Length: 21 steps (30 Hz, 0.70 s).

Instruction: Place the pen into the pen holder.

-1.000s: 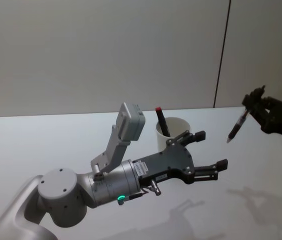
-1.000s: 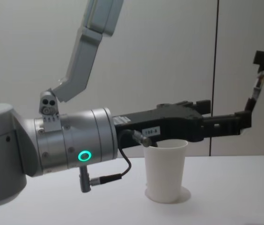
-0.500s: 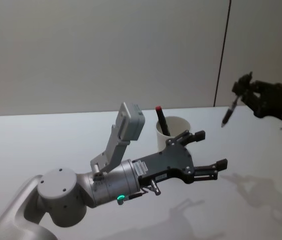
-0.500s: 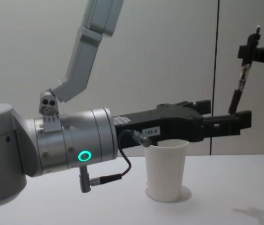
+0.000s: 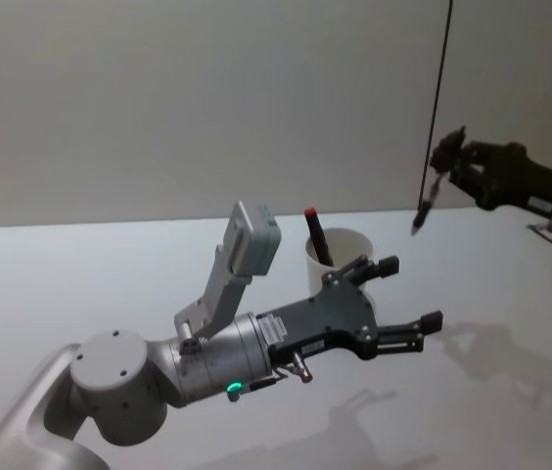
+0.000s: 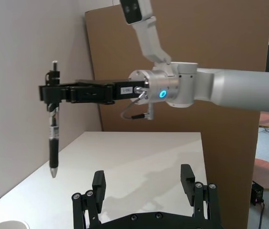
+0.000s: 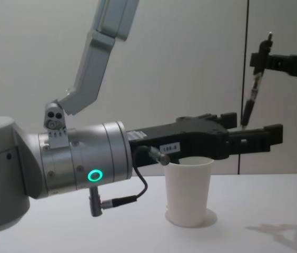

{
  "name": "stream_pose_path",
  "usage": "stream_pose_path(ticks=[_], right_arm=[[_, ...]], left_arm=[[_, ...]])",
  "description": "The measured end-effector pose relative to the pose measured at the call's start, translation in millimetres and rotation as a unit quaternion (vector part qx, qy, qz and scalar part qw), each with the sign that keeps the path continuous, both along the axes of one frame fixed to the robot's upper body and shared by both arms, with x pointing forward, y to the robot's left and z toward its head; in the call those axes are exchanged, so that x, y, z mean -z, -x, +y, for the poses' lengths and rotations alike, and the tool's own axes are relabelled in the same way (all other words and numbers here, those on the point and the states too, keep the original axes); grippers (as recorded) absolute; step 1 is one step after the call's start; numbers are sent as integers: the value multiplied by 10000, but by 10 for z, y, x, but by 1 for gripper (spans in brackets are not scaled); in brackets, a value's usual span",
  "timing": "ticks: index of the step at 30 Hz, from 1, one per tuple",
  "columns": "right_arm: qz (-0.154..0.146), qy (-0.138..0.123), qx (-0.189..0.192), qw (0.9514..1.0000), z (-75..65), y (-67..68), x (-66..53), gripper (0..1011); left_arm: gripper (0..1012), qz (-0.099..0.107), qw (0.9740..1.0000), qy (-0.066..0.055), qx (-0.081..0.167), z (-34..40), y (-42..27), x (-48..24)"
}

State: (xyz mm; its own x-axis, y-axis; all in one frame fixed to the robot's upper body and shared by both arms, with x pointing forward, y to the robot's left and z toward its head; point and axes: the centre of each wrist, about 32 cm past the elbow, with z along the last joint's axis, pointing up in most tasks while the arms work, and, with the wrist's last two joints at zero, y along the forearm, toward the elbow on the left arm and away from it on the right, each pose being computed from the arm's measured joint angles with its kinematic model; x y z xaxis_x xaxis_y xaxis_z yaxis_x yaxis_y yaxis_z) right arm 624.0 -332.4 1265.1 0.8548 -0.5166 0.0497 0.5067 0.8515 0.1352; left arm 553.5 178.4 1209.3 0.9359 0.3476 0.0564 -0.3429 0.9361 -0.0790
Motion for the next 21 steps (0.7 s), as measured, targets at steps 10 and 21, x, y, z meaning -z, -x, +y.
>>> stream_pose_path(ticks=[10, 21], right_arm=[[110, -43, -388, 9992, 61, -284, 30, 153], [164, -95, -624, 9979, 181, -541, 106, 153]], left_arm=[[1000, 0, 10000, 0, 0, 0, 0, 0], [1000, 0, 10000, 0, 0, 0, 0, 0]])
